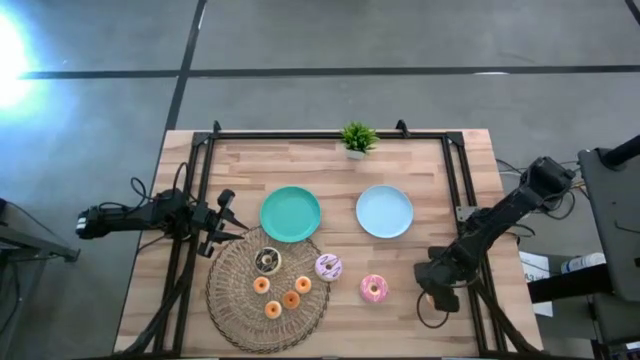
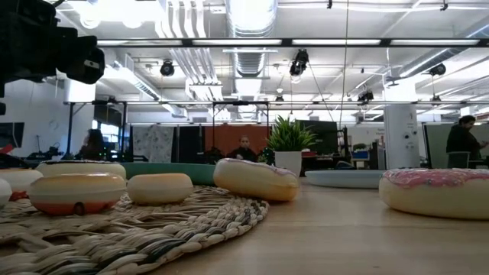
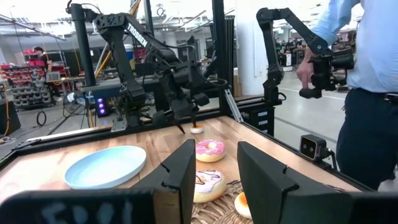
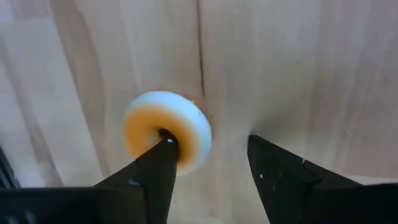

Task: Pick & Place donuts
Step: Put the small white donut into the blue plate

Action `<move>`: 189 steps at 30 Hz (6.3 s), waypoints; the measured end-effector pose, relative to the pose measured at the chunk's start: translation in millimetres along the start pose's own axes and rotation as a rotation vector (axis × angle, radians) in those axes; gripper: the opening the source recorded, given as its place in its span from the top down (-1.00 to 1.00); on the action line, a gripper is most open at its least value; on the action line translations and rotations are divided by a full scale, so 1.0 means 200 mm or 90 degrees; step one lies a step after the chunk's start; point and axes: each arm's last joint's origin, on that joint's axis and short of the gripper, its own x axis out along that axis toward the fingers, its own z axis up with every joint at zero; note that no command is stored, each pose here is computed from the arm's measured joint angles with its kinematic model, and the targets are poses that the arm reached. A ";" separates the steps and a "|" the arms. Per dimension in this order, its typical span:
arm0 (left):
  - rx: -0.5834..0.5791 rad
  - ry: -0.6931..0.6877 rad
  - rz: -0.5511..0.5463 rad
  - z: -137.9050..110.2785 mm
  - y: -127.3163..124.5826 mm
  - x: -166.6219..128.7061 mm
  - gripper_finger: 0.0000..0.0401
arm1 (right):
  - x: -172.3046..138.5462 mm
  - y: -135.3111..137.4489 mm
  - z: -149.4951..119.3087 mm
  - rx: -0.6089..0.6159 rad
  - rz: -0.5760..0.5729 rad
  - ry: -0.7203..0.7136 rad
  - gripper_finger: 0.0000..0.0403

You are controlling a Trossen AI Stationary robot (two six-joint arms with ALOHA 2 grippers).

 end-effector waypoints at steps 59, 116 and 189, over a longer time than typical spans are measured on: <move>-0.076 -0.432 -0.030 0.32 -0.02 -0.11 0.53 | -0.54 -0.38 0.12 0.499 -0.009 -0.761 0.94; -0.437 -0.208 0.367 0.65 0.53 0.89 0.53 | -0.70 -0.42 0.20 0.361 -0.107 -0.865 0.94; -0.262 0.227 0.370 0.55 0.85 1.65 0.13 | -0.71 -0.45 0.20 0.316 -0.209 -0.865 0.94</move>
